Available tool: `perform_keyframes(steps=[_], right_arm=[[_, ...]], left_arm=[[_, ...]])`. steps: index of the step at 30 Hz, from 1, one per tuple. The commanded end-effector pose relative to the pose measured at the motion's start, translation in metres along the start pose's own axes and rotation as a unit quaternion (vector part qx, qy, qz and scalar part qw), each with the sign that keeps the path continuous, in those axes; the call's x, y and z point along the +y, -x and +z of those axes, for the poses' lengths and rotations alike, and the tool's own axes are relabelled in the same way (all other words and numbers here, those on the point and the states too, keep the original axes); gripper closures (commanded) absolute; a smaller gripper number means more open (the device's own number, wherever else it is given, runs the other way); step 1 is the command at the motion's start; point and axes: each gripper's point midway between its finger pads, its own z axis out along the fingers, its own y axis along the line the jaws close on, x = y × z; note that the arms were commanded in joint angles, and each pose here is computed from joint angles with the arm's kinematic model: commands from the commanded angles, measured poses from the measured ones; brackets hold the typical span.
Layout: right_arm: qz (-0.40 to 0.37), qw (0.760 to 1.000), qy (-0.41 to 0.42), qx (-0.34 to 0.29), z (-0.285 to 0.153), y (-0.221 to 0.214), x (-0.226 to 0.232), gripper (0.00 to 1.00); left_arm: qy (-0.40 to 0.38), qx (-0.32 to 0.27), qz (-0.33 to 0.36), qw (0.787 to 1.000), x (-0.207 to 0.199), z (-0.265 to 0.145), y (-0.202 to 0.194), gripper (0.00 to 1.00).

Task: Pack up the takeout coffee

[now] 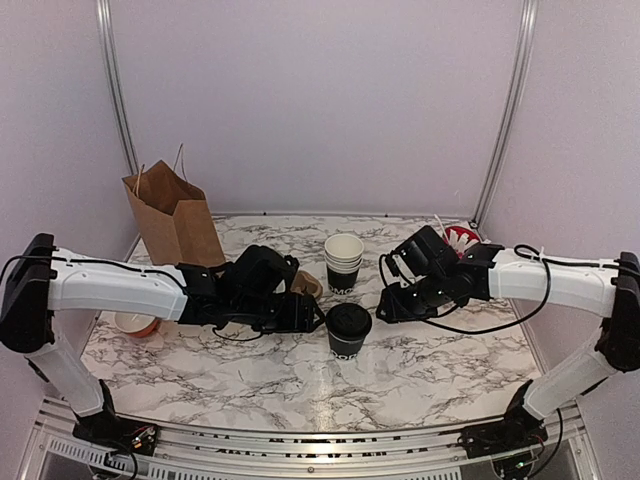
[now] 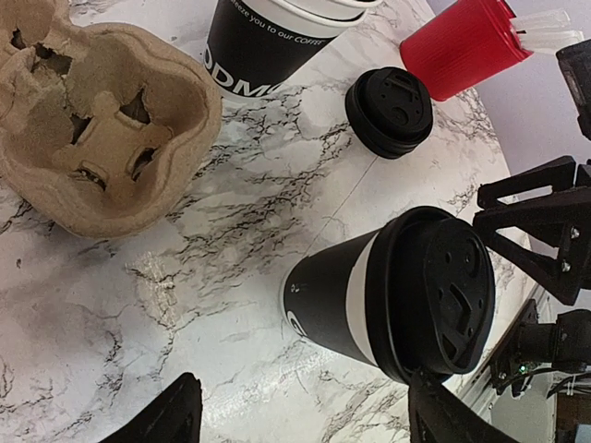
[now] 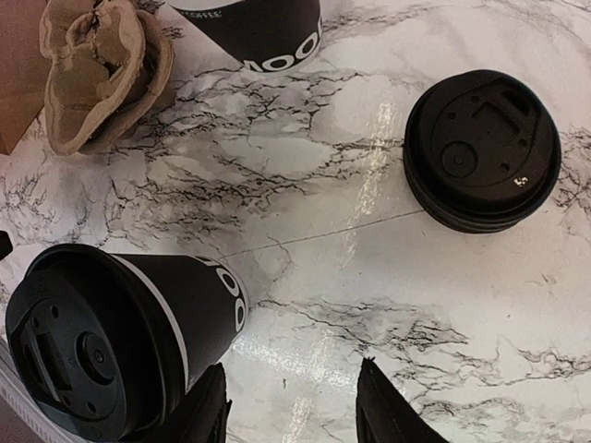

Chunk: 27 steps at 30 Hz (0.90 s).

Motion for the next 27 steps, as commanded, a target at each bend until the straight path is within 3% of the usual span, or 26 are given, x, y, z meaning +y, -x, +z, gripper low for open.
perform_keyframes(steps=[1,18,27], right_arm=[[0.017,0.997,0.068,-0.032,-0.011,0.017,0.025,0.54],[0.022,0.997,0.077,-0.016,-0.005,0.006,0.024,0.54],[0.022,0.997,0.076,-0.013,-0.004,0.003,0.023,0.54]], left_arm=[[-0.003,0.008,-0.002,1.0,-0.006,0.004,-0.002,0.23],[-0.004,0.01,0.002,1.0,-0.01,0.006,-0.002,0.23],[-0.006,-0.035,0.023,0.999,-0.026,-0.023,0.03,0.23]])
